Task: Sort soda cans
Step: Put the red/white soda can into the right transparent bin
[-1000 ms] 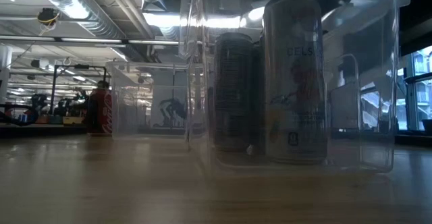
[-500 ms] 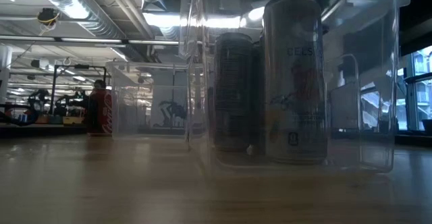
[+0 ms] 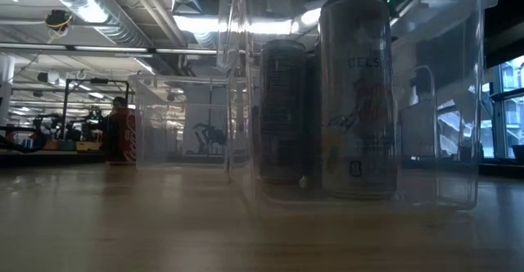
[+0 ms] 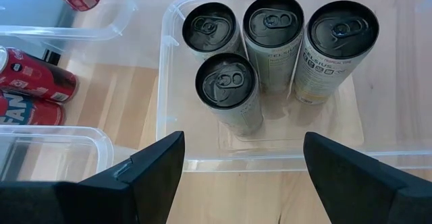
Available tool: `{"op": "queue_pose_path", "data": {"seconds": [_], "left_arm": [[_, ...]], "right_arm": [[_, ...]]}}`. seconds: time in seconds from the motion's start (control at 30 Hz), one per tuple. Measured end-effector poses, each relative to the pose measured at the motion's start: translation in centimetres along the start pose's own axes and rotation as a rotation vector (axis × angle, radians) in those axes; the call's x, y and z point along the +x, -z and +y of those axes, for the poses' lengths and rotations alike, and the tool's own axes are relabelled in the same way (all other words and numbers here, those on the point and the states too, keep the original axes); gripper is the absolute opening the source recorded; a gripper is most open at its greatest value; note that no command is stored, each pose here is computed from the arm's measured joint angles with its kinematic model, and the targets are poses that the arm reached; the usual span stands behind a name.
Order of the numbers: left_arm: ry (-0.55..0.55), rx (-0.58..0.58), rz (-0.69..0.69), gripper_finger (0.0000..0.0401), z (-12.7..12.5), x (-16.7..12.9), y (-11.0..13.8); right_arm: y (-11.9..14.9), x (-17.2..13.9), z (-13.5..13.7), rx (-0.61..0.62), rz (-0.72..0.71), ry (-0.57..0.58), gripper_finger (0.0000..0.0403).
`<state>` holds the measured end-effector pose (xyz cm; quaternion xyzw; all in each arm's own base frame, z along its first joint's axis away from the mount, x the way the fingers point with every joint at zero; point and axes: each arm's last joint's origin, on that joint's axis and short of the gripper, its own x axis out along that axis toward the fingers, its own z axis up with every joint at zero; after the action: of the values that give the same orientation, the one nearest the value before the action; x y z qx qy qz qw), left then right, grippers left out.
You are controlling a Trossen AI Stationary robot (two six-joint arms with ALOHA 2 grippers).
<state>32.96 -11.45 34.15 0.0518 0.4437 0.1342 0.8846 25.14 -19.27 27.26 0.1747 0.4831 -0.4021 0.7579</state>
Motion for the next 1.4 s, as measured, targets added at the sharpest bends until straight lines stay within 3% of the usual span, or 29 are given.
{"op": "queue_pose_path", "data": {"seconds": [0.63,0.9,1.4], "left_arm": [[0.004,0.003,-0.011,0.0292,-0.1,0.0,-0.1],[0.004,0.002,-0.012,0.0292,-0.1,0.0,-0.1],[0.004,-0.006,-0.012,0.0292,-0.1,0.0,-0.1]], "right_arm": [[-0.6,4.9,0.8,-0.008,0.061,-0.016,0.0289],[-0.7,5.5,1.0,-0.01,0.064,-0.008,0.0291],[-0.3,5.6,1.0,-0.045,0.099,-0.014,0.0391]]}}
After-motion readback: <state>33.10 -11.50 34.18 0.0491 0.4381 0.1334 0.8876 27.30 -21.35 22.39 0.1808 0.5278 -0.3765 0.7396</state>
